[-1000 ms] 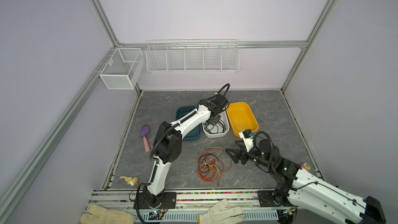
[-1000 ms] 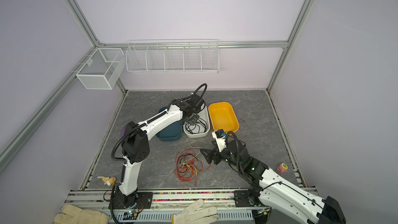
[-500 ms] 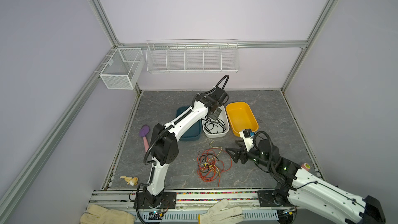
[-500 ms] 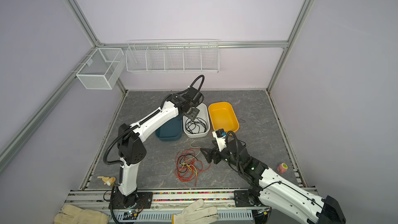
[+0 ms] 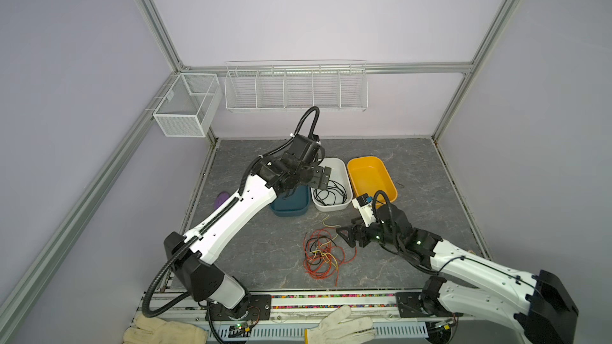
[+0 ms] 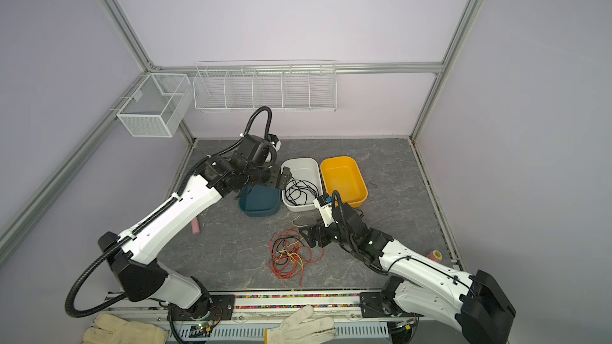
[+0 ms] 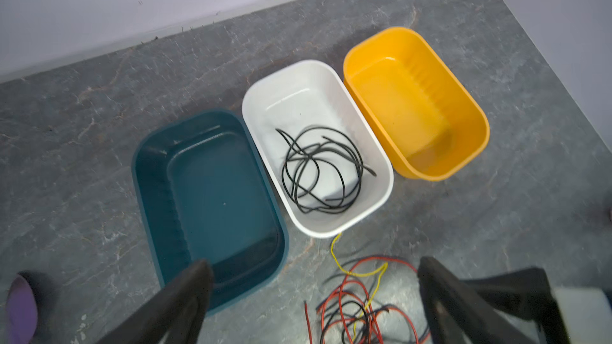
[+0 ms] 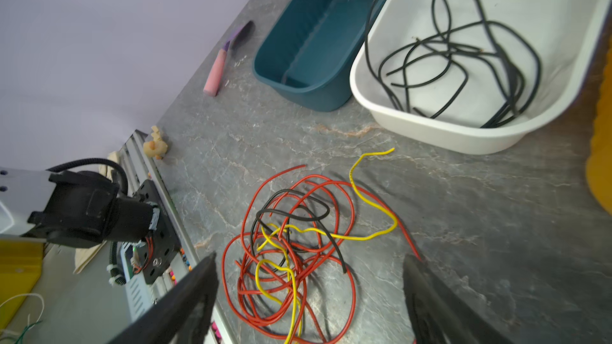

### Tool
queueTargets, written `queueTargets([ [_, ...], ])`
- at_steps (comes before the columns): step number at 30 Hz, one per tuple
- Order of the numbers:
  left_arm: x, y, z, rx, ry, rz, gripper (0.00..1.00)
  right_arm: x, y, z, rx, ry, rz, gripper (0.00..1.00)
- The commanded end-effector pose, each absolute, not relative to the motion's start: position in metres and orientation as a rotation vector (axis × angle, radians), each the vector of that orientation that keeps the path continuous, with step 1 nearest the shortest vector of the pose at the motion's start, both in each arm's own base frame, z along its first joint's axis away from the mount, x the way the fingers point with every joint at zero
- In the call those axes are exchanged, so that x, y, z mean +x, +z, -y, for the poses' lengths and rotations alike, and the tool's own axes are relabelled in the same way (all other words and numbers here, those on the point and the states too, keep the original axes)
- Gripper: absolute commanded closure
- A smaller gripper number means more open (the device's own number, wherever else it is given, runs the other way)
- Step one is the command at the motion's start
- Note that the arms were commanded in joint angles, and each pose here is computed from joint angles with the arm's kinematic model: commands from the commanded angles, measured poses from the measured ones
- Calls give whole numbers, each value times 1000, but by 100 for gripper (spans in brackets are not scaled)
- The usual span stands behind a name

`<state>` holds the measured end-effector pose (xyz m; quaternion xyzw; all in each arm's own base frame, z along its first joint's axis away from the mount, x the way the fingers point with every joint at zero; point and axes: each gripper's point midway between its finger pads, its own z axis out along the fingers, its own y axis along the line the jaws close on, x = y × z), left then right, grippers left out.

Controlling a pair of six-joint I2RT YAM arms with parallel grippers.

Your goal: Untangle the cables

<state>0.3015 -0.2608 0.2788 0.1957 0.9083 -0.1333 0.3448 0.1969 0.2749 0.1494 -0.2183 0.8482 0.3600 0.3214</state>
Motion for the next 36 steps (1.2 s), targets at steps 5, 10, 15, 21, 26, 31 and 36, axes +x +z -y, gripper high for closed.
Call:
queueTargets([
  [5, 253, 255, 214, 478, -382, -2324, 1, 177, 145, -310, -691, 1098, -2304, 12],
  [10, 220, 233, 195, 583, -403, -2314, 1, 185, 129, -308, -561, 940, -2492, 12],
  [15, 200, 207, 191, 694, -441, -2294, 1, 173, 112, -322, -467, 946, -2641, 9],
  [21, 183, 198, 206, 855, -553, -2152, 1, 162, 107, -339, -400, 926, -2669, 7],
  [26, 177, 196, 202, 959, -487, -1962, 1, 166, 96, -340, -317, 876, -2702, 7],
  [31, 168, 194, 197, 1014, -439, -1826, 1, 169, 84, -344, -273, 865, -2723, 3],
  [36, 169, 196, 197, 1002, -440, -1806, 1, 173, 73, -350, -262, 843, -2742, 1],
])
